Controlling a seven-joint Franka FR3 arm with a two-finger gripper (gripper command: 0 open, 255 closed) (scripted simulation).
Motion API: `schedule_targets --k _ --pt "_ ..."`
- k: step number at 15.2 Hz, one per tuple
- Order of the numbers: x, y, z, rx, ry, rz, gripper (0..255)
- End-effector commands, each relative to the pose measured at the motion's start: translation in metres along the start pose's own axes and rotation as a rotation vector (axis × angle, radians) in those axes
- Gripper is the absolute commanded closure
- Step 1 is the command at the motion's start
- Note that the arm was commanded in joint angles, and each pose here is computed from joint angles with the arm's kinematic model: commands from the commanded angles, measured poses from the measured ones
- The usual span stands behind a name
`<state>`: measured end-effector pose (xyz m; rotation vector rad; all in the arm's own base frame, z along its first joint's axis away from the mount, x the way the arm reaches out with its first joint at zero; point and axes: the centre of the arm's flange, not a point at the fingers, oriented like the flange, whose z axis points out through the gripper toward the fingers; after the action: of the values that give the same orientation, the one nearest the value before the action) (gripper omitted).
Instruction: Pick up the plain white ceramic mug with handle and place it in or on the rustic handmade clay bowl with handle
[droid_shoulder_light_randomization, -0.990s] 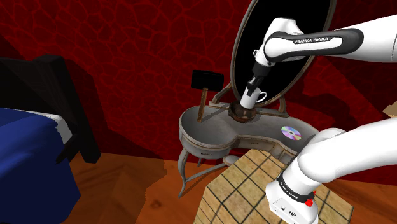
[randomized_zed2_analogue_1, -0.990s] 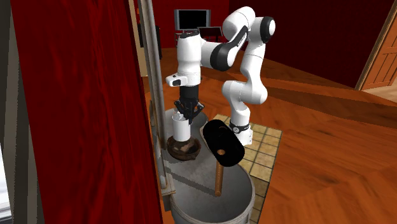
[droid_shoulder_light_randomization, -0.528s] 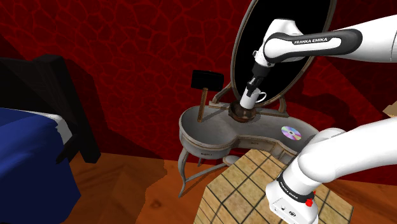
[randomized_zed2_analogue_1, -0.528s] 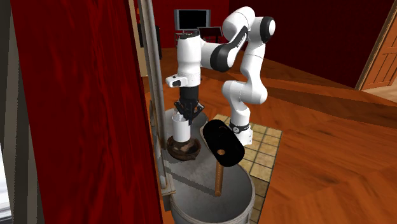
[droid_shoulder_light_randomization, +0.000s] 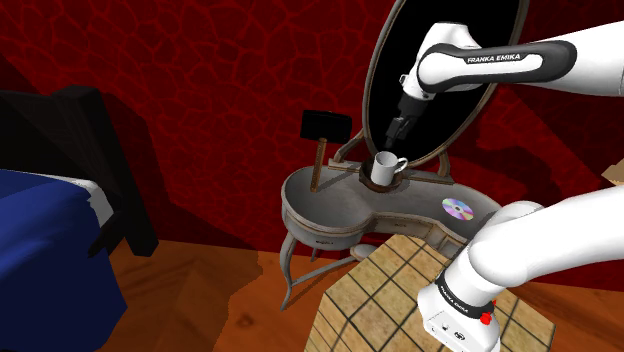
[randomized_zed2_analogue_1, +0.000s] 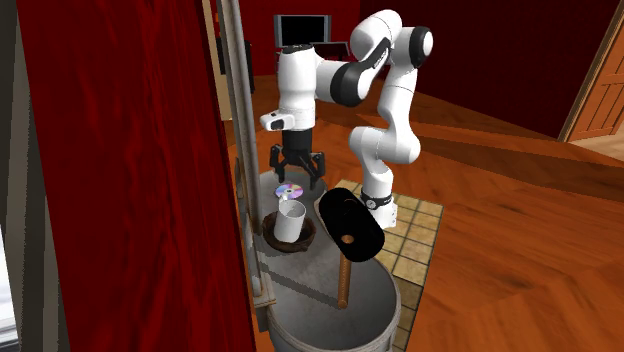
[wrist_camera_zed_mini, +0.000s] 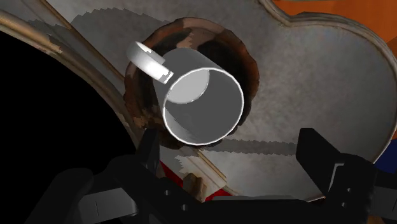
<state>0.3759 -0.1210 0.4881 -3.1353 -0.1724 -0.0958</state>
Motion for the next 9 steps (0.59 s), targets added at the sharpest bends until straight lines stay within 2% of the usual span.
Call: schedule_targets --k 1,2,9 --pt "0.0 -0.001 -0.024 0.0 -0.001 0.0 0" --pt "0.0 -0.001 -0.035 0.0 -0.001 0.0 0" --pt "0.0 -0.001 -0.035 0.0 -0.001 0.0 0"
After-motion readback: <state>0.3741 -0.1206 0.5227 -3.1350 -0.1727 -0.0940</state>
